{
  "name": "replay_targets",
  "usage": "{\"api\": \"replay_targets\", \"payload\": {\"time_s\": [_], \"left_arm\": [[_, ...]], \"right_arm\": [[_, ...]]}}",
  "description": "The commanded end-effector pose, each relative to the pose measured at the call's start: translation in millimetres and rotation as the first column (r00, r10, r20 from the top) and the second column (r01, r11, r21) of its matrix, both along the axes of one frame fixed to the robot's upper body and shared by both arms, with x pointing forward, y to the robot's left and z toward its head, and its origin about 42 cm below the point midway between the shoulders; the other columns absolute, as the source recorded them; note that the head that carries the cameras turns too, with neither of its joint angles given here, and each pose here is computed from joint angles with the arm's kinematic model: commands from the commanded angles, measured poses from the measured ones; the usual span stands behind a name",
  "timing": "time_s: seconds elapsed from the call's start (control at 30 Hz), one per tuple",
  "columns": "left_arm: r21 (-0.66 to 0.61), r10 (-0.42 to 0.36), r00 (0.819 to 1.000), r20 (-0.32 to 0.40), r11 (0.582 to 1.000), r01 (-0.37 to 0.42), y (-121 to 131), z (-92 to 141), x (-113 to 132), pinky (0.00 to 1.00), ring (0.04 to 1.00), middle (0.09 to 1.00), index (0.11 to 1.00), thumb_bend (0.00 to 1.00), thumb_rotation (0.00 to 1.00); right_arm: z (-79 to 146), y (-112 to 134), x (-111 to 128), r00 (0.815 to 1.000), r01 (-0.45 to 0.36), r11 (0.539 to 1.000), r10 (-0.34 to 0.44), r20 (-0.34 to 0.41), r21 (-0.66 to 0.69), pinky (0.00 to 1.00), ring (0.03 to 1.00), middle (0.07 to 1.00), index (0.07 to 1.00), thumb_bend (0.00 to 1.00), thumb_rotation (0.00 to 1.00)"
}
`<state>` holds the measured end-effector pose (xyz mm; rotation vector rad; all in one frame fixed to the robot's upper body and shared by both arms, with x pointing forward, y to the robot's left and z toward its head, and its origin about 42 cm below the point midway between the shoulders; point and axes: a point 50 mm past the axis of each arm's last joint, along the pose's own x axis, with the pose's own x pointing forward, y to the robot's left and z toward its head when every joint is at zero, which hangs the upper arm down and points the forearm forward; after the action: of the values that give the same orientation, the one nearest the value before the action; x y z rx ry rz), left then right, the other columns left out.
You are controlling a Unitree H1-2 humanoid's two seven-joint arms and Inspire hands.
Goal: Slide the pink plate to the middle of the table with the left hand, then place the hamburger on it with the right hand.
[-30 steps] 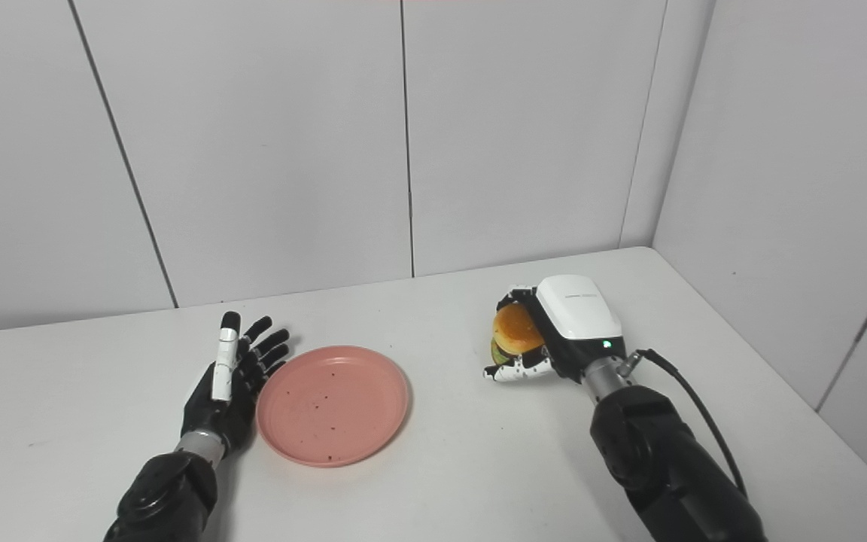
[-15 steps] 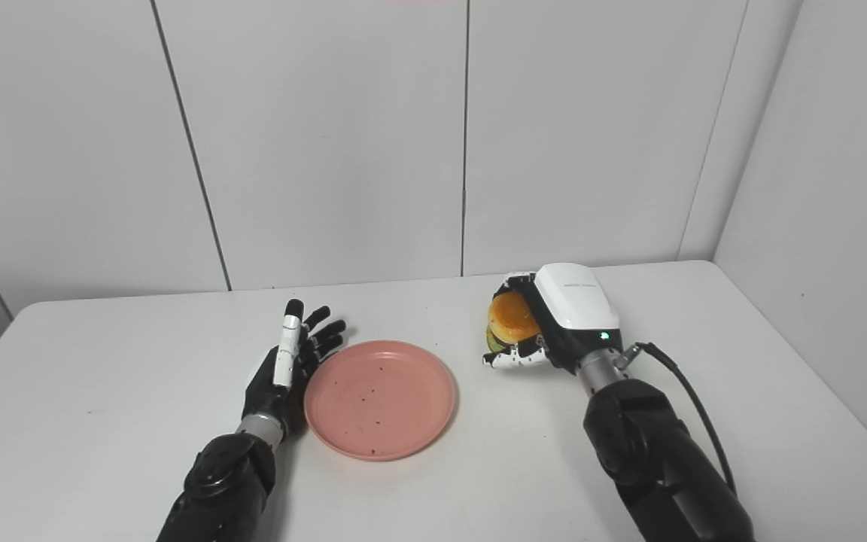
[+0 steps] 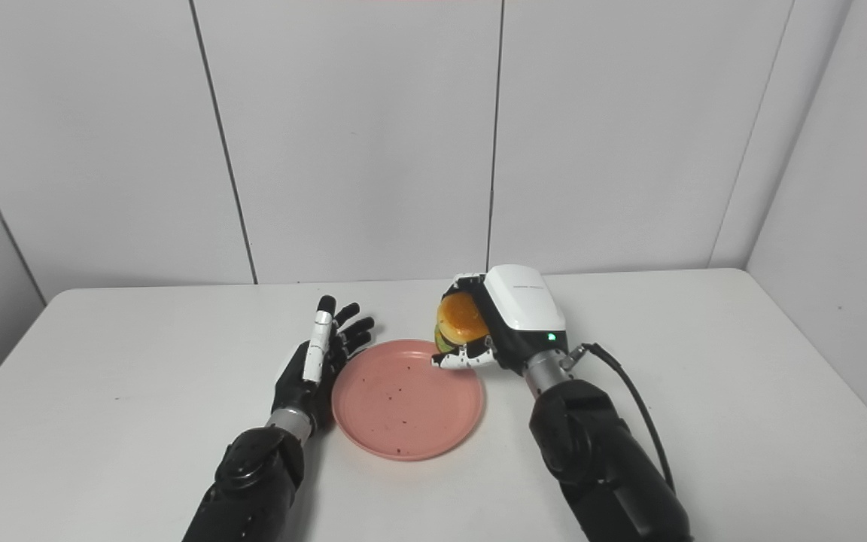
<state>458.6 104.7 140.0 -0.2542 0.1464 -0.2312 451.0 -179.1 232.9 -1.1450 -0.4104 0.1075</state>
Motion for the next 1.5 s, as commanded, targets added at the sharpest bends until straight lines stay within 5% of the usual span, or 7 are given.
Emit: {"api": "replay_targets", "payload": {"time_s": [0.0,0.13,0.4,0.7,1.0,1.47], "left_arm": [[-0.004,-0.014,1.000,0.003,1.000,0.014,-8.9,3.2,1.2,0.87,0.890,0.833,0.861,0.82,0.92],[-0.013,-0.010,1.000,-0.006,1.000,0.010,-12.2,1.5,1.2,0.84,0.856,0.818,0.864,0.83,0.90],[0.003,-0.019,1.000,0.004,1.000,0.019,-20.3,-0.1,2.2,0.87,0.872,0.828,0.871,0.81,0.93],[0.015,-0.016,1.000,0.018,1.000,0.016,-15.9,-1.5,5.0,0.82,0.858,0.835,0.873,0.82,0.93],[0.011,-0.020,1.000,0.022,1.000,0.020,-15.4,-1.1,7.8,0.82,0.852,0.824,0.875,0.82,0.93],[0.007,-0.013,1.000,0.011,1.000,0.013,-12.5,3.2,7.7,0.73,0.817,0.804,0.866,0.82,0.91]], "right_arm": [[34.3,9.2,10.6,0.992,-0.037,0.999,0.035,0.118,0.015,0.39,0.453,0.537,0.494,0.51,0.17],[32.1,21.2,13.4,0.993,-0.064,0.997,0.060,0.105,0.032,0.35,0.424,0.519,0.493,0.51,0.17],[30.1,37.5,14.8,0.992,-0.095,0.995,0.092,0.085,0.032,0.44,0.534,0.611,0.492,0.51,0.18],[23.3,52.1,15.4,0.992,-0.111,0.994,0.110,0.060,0.019,0.44,0.544,0.631,0.492,0.51,0.17],[9.1,51.1,19.7,0.995,-0.096,0.995,0.097,0.032,-0.027,0.34,0.415,0.509,0.493,0.51,0.17],[-16.2,42.3,27.0,0.995,-0.086,0.994,0.082,-0.056,-0.074,0.34,0.430,0.532,0.492,0.51,0.17]]}}
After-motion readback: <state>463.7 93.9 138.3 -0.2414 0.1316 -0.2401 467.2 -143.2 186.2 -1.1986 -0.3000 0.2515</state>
